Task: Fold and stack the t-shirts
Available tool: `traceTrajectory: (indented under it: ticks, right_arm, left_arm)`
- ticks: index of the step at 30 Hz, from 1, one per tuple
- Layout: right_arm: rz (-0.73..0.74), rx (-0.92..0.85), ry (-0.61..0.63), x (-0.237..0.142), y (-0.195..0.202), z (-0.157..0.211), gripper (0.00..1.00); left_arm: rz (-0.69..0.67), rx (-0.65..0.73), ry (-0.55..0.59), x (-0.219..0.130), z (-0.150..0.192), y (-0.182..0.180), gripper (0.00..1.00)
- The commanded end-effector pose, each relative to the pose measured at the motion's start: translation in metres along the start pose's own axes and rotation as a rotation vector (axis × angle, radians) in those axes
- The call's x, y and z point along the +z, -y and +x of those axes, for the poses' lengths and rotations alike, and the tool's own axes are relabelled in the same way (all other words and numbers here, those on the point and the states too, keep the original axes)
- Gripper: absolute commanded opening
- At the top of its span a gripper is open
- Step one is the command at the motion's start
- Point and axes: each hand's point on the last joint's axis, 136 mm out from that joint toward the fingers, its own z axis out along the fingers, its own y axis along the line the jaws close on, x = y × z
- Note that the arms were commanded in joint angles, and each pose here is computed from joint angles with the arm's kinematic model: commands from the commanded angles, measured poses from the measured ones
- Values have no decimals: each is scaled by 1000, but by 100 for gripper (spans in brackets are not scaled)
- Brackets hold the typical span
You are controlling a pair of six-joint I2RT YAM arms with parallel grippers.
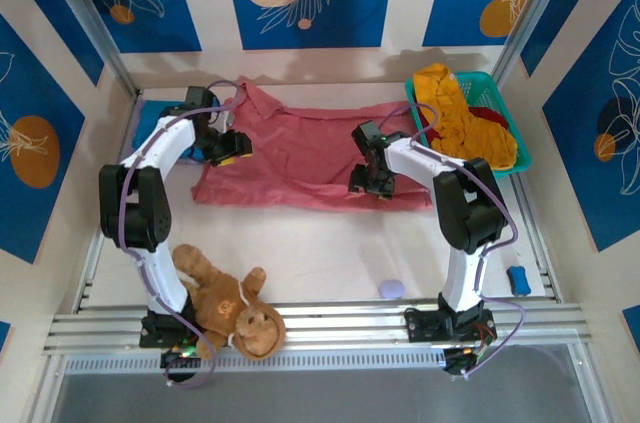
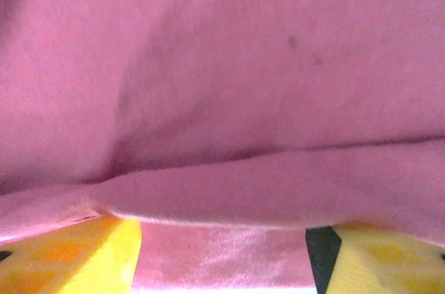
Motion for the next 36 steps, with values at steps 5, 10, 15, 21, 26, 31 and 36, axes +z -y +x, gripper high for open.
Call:
traceTrajectory:
  ticks: [5, 10, 15, 21, 26, 31, 36]
  right_arm:
    - [14, -42, 75, 12, 15, -47, 65]
    - [28, -90, 99, -7, 10, -55, 64]
    - [-5, -110, 55, -19, -8, -26, 64]
    - [-67, -90, -23, -1, -27, 0, 64]
    - [-115, -78, -74, 20, -32, 5, 64]
    - [-62, -71, -132, 38, -16, 14, 62]
    - [-55, -100, -201, 42, -11, 33, 62]
  left_arm:
    - [-30, 33, -22, -8, 15, -4, 58]
    - [-67, 42, -37, -13, 29, -12, 59]
    - [-68, 12, -77, 0, 49, -22, 60]
    - [-73, -54, -130, 32, 62, -40, 62]
    - [-89, -105, -142, 45, 66, -61, 62]
    - [-144, -147, -183, 50, 80, -84, 64]
    - [-190, -161, -241, 50, 104, -96, 66]
